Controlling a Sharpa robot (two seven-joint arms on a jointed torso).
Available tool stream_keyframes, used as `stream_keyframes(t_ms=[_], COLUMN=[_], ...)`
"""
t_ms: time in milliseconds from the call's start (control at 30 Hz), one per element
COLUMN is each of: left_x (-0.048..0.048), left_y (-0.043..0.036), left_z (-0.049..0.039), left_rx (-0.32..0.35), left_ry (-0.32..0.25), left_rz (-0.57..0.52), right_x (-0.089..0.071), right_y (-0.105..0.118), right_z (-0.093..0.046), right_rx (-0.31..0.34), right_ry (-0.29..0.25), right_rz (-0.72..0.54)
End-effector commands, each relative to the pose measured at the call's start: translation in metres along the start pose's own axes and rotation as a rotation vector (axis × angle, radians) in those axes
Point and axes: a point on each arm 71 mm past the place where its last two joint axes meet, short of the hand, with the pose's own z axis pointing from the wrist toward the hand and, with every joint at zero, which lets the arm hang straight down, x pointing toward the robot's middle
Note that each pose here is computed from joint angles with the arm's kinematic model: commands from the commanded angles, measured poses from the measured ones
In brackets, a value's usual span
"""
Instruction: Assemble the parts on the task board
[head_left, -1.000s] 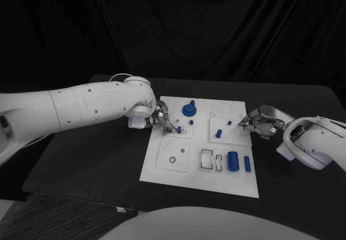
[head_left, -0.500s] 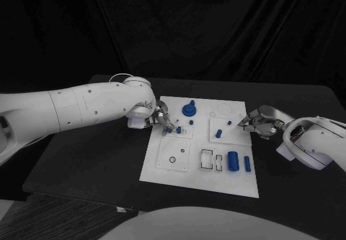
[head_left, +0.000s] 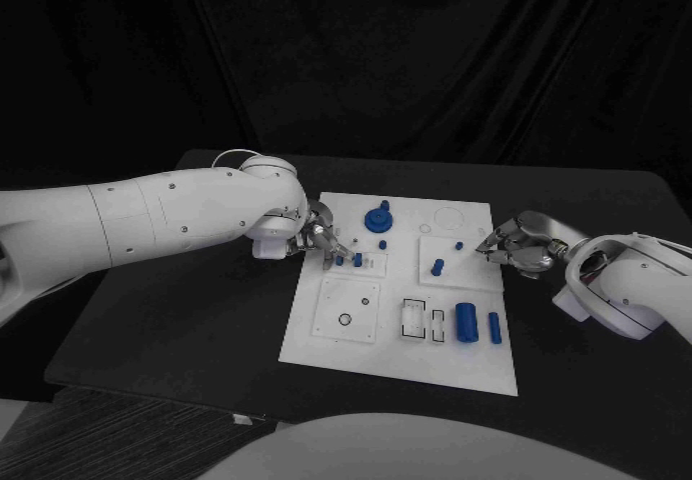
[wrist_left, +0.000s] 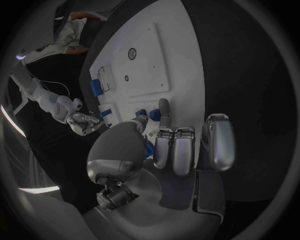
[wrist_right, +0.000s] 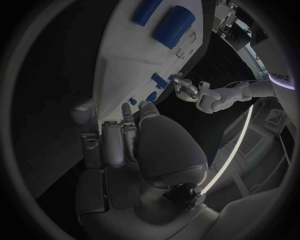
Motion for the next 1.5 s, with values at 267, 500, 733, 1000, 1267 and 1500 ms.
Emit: stream_keyframes(t_ms=[267,500,733,1000,1267,1500], left_x=[-0.0024,-0.0062,-0.0087,-0.0046,0.0063,0.0132], left_y=[0.0009,0.0091,0.0184,0.0229,0.0176,0.0166], left_z=[-0.0056,-0.0163,-0.0348,-0.0536,-0.057,-0.0535], left_rx=[0.063,0.106,0.155,0.204,0.262,0.253], left_ry=[-0.109,-0.207,-0.341,-0.477,-0.562,-0.559], left_rz=[-0.064,-0.124,-0.152,-0.134,-0.114,-0.098], right_x=[0.002,0.001,0.001,0.0,-0.003,-0.007], right_y=[-0.002,-0.003,-0.004,-0.004,-0.001,0.003], right_z=[0.0,0.0,-0.001,-0.003,-0.007,-0.011], right_rx=[0.018,0.021,0.024,0.021,-0.017,-0.067], right_ry=[0.01,0.011,0.009,-0.003,-0.047,-0.103], right_rz=[-0.005,-0.005,-0.004,-0.002,0.006,0.013])
